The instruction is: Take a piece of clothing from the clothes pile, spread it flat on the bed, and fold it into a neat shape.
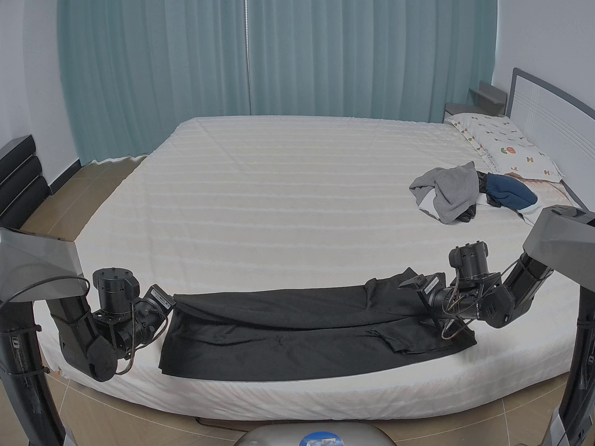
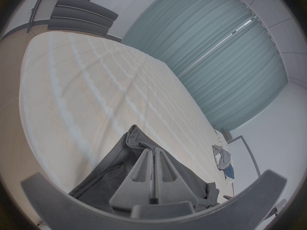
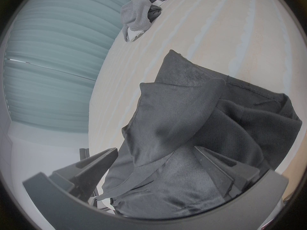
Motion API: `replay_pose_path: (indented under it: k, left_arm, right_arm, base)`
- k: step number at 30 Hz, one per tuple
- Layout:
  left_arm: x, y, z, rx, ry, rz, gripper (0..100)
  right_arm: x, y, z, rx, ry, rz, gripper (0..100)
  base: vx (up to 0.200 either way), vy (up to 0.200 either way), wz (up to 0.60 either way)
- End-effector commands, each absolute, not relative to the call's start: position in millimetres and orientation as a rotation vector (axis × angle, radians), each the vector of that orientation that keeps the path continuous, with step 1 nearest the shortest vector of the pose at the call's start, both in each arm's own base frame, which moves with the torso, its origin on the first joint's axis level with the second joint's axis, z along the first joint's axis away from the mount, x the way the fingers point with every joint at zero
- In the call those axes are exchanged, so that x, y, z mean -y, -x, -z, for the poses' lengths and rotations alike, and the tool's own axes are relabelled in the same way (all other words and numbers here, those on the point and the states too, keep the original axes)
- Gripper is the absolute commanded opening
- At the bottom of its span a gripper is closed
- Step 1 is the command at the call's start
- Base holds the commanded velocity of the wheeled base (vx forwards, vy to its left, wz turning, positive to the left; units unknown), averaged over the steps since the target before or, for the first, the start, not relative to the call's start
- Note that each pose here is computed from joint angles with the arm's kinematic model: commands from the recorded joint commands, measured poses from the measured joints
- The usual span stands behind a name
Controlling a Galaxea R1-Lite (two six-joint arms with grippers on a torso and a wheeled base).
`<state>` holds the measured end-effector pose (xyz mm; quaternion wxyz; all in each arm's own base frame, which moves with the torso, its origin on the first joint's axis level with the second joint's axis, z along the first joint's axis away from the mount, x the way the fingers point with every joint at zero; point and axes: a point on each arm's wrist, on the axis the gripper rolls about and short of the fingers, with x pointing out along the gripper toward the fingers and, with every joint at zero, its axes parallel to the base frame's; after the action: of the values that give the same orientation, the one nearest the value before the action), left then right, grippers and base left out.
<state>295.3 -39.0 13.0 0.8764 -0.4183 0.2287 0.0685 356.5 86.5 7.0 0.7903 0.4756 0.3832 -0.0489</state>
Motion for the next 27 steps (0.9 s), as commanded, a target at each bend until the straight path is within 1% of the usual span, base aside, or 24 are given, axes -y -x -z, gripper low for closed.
replay_pose_path:
  k: [1,10,11,19,23,27]
  left_arm:
    - [39,-295,-13,-0.476,0.873,-0.143,0]
    - [39,-295,-14,-0.475,0.874,-0.142,0]
    - [39,-295,-15,-0.473,0.874,-0.142,0]
    - [38,-295,-14,-0.473,0.875,-0.146,0]
    - [38,-295,-16,-0.468,0.870,-0.137,0]
    - [39,-306,-21,-0.441,0.875,-0.117,0]
  right_arm:
    - [-82,-367,0,-0.807,-1.035,0.130,100]
    - [-85,-374,1,-0.779,-1.032,0.151,100]
    - [-84,-375,2,-0.775,-1.031,0.156,0]
    - [-84,-378,2,-0.781,-1.019,0.176,0]
    - [-84,-386,-7,-0.795,-1.018,0.191,0]
    - [-86,-396,-16,-0.775,-1.023,0.181,0]
  base:
    - [0.000,0.000,0.00]
    - [0.000,0.000,0.00]
    - [0.000,0.000,0.00]
    - [0.000,0.000,0.00]
    - [0.000,0.000,0.00]
    - [0.000,0.000,0.00]
